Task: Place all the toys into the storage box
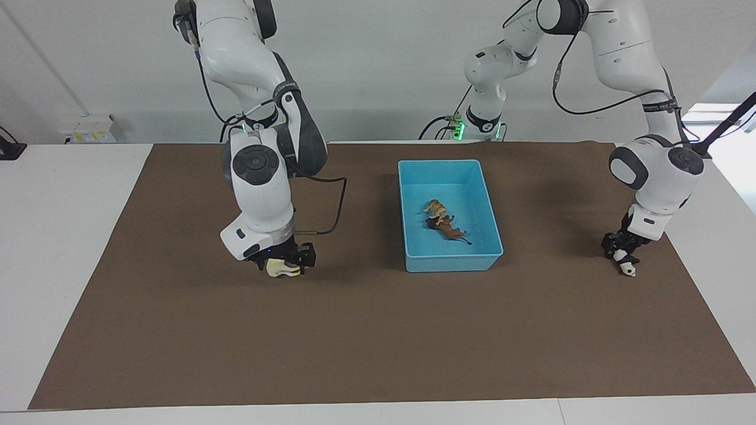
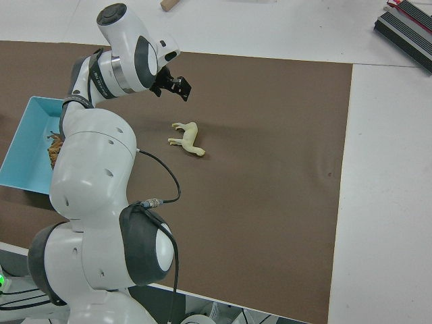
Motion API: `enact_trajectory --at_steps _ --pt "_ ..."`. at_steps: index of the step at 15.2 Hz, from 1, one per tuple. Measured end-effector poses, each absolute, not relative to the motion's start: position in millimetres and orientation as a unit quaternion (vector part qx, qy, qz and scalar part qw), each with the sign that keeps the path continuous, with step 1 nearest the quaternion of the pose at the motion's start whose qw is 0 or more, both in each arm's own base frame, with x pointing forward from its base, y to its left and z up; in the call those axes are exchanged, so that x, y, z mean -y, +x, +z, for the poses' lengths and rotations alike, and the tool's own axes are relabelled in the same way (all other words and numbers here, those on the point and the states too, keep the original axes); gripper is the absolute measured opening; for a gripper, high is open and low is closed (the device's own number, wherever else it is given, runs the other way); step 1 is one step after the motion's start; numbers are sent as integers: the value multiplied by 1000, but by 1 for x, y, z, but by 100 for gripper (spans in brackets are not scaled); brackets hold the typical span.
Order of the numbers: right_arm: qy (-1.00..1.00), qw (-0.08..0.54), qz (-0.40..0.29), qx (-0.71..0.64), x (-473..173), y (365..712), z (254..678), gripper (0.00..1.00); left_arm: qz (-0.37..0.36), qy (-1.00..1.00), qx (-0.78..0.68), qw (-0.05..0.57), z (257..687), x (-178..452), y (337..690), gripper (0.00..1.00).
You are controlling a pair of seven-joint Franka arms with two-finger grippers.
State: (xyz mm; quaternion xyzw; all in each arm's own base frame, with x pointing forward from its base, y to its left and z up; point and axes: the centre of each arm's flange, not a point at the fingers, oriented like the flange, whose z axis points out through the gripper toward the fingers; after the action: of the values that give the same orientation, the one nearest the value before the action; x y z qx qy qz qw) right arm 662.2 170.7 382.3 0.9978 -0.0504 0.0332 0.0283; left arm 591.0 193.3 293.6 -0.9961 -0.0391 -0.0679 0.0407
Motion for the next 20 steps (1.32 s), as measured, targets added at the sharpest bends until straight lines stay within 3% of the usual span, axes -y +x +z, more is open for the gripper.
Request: enact_trajectory --at_steps 1,4,9,12,15,17,20 --pt "998 26 35 43 -168 651 364 100 -68 -996 39 41 294 -193 591 42" --pt "999 28 22 14 -155 617 326 100 -70 -996 38 41 296 -193 593 40" --pt "999 29 12 -5 -137 597 317 100 -66 -996 35 38 320 -182 608 40" --pt "999 17 51 -7 -135 593 299 100 -48 -996 66 31 352 -135 617 40" --pt "998 15 54 -9 -134 586 278 100 -18 -993 116 28 406 -36 609 40" --pt "998 14 56 -9 -135 587 280 82 -10 -986 162 26 440 38 593 41" --pt "998 12 60 -11 -137 587 287 48 -8 -974 226 0 464 140 565 43"
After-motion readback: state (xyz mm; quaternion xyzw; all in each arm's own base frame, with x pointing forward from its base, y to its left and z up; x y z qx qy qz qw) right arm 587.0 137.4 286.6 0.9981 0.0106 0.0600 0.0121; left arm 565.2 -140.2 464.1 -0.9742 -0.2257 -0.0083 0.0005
